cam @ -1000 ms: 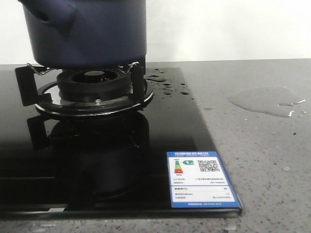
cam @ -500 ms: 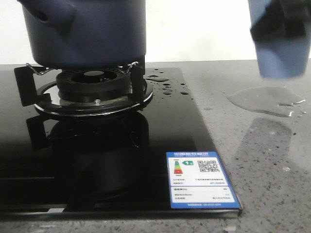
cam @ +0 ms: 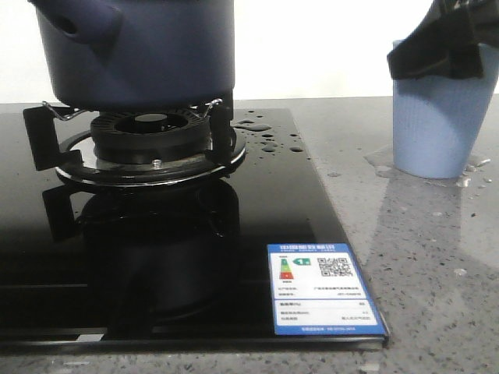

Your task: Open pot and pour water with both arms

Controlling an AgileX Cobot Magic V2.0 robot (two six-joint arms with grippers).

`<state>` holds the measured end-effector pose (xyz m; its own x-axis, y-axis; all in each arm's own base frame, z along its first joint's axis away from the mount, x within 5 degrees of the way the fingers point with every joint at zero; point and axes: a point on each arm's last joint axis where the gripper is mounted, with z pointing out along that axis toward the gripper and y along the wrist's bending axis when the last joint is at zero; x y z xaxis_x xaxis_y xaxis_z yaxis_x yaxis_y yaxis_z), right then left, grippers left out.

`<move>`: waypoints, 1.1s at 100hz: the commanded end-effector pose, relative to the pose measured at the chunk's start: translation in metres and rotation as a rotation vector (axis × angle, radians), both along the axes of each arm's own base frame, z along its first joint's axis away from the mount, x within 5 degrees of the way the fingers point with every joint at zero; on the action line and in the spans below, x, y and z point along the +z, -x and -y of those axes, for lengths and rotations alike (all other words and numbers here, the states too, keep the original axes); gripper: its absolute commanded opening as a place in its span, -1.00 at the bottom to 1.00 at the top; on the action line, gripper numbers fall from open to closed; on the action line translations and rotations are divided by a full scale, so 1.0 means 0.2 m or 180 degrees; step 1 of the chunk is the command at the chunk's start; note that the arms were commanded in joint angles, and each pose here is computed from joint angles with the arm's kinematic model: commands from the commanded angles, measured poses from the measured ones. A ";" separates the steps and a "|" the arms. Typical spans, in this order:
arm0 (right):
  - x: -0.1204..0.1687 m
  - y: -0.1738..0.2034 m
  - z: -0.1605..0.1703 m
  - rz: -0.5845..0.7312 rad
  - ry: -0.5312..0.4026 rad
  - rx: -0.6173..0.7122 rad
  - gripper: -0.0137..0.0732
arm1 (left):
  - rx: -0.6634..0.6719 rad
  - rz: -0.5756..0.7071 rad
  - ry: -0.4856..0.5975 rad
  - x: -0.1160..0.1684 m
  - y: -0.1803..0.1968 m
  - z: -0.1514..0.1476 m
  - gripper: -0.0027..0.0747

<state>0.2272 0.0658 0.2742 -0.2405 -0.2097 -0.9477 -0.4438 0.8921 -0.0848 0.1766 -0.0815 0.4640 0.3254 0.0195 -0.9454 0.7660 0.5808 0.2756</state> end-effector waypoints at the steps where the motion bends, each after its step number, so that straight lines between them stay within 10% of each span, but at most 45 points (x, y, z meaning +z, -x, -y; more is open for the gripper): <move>1: 0.15 0.04 0.00 0.0383 -0.0188 0.0078 0.83 | -0.0055 0.0054 0.0230 0.06 0.02 -0.01 -0.21; 36: 0.49 0.33 0.04 0.1374 -0.0484 0.0186 0.70 | -0.0228 -0.0685 0.0187 -0.21 -0.24 0.08 -0.21; 54: 0.57 0.45 0.06 0.1582 -0.0720 0.0183 -0.86 | -0.0255 -0.1050 0.0183 -0.35 -0.40 0.13 -0.21; 110: 0.59 0.52 0.07 0.1717 -0.0759 0.0212 -0.82 | -0.0116 -0.1246 0.0290 -0.44 -0.52 0.13 -0.09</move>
